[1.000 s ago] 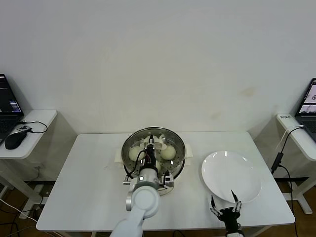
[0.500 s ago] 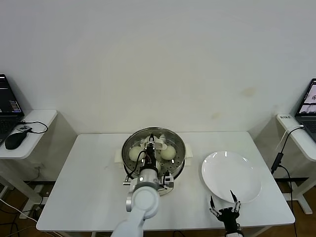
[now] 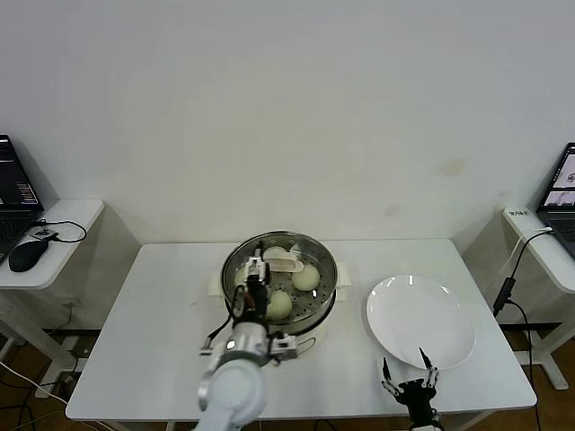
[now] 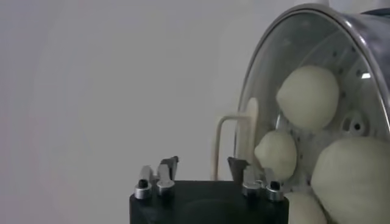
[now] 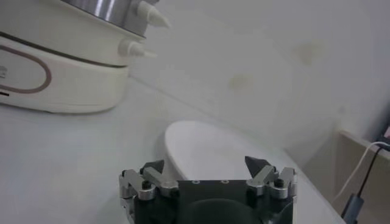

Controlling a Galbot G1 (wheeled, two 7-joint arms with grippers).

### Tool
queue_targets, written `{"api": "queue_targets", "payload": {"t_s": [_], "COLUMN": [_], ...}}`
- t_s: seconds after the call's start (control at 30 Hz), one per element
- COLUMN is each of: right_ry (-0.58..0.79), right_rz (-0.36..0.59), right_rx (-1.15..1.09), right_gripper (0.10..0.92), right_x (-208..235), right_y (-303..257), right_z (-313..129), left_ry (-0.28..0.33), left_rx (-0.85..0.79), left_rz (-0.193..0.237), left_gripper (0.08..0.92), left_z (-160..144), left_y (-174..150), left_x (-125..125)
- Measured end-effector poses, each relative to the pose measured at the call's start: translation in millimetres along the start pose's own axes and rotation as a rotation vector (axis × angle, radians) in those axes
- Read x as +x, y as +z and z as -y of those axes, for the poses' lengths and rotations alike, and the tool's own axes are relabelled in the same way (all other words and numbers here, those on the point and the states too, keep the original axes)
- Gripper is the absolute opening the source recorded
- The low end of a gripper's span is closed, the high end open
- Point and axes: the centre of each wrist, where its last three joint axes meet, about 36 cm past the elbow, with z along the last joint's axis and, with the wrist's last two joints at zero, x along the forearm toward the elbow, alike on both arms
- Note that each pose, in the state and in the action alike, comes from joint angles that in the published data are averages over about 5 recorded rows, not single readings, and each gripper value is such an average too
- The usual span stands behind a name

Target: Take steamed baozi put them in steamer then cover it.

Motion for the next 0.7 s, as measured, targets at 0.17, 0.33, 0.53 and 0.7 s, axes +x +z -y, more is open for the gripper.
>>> {"api": "queue_targets", "payload": {"t_s": [0.17,0.33,0.53,0.7], "right_ry": [-0.006,-0.016,-0.038,-0.060], "right_rz": [-0.002,0.002,0.016,0.028], "right_rx": [-0.002,-0.013,-0.049,-0.091], "right_gripper": [0.823,0.823,0.823,0.823], "right_x": [4,8,14,22], "right_y": [0,-1,-4,-9], "right_z": [4,8,13,19], "left_ry": [-0.022,-0.022,-0.003,0.017], "left_rx": [0.141,0.356,0.663,0.910], "left_rz": [0.029,0.061,0.039,-0.026], "left_gripper": [0.814,0.822,0.823,0.823], "left_z": [-11,-9,2,13], "left_y": [37,84,134,160], "left_x": [35,63,90,106]}}
